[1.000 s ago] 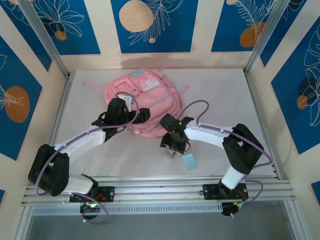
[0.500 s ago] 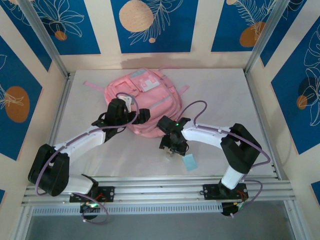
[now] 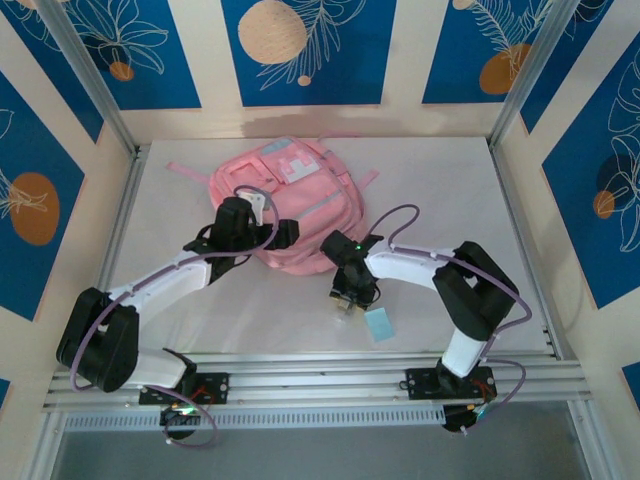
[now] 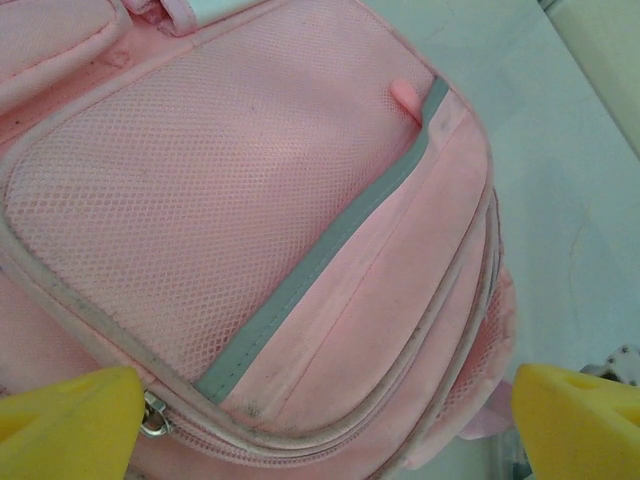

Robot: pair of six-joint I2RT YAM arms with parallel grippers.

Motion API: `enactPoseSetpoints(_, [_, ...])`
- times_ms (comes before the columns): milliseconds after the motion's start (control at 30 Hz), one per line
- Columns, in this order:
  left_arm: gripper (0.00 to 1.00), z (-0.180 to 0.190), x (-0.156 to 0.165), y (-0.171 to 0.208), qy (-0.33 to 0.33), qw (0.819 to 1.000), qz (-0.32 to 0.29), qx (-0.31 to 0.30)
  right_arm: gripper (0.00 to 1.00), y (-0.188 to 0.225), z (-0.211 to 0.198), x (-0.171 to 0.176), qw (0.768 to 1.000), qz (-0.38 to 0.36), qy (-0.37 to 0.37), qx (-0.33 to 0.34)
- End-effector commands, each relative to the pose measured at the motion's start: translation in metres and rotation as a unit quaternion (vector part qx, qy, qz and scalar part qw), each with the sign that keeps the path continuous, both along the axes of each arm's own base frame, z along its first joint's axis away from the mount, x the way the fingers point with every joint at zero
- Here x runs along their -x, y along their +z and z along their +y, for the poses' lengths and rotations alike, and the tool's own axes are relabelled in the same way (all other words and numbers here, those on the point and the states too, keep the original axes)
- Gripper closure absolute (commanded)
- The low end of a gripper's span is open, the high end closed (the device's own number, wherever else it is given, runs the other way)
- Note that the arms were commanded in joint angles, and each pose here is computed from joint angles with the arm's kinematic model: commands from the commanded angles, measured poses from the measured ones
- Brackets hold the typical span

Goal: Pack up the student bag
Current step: Pick up the loose stationery from the bottom-center of the table.

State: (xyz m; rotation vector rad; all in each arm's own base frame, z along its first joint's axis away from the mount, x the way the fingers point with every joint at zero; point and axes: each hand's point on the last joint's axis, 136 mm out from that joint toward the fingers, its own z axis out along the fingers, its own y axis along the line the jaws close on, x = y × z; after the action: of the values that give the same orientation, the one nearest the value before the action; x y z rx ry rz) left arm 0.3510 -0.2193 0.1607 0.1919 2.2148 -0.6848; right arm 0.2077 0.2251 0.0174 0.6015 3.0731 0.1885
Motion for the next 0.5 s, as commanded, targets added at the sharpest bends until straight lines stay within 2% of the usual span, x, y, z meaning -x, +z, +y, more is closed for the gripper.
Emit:
enactPoseSetpoints(0, [0.08,-0.007,-0.007,0.007,-0.035,0.999,-0.017,-0.038,0.54,-0.001,0.0,-0.009,1.0,-0.022,-0.004,-0.016])
enactPoseSetpoints(300, [0.11,-0.028,-0.027,-0.004,-0.093,0.977,-0.032,-0.19,0.6,0.048,-0.037,-0.046,0.993,-0.116,0.016,-0.01])
enactPoseSetpoints(467, [0.16,-0.052,-0.03,-0.01,-0.142,0.963,-0.026,-0.228,0.61,0.066,-0.067,-0.068,0.987,-0.156,-0.017,-0.044])
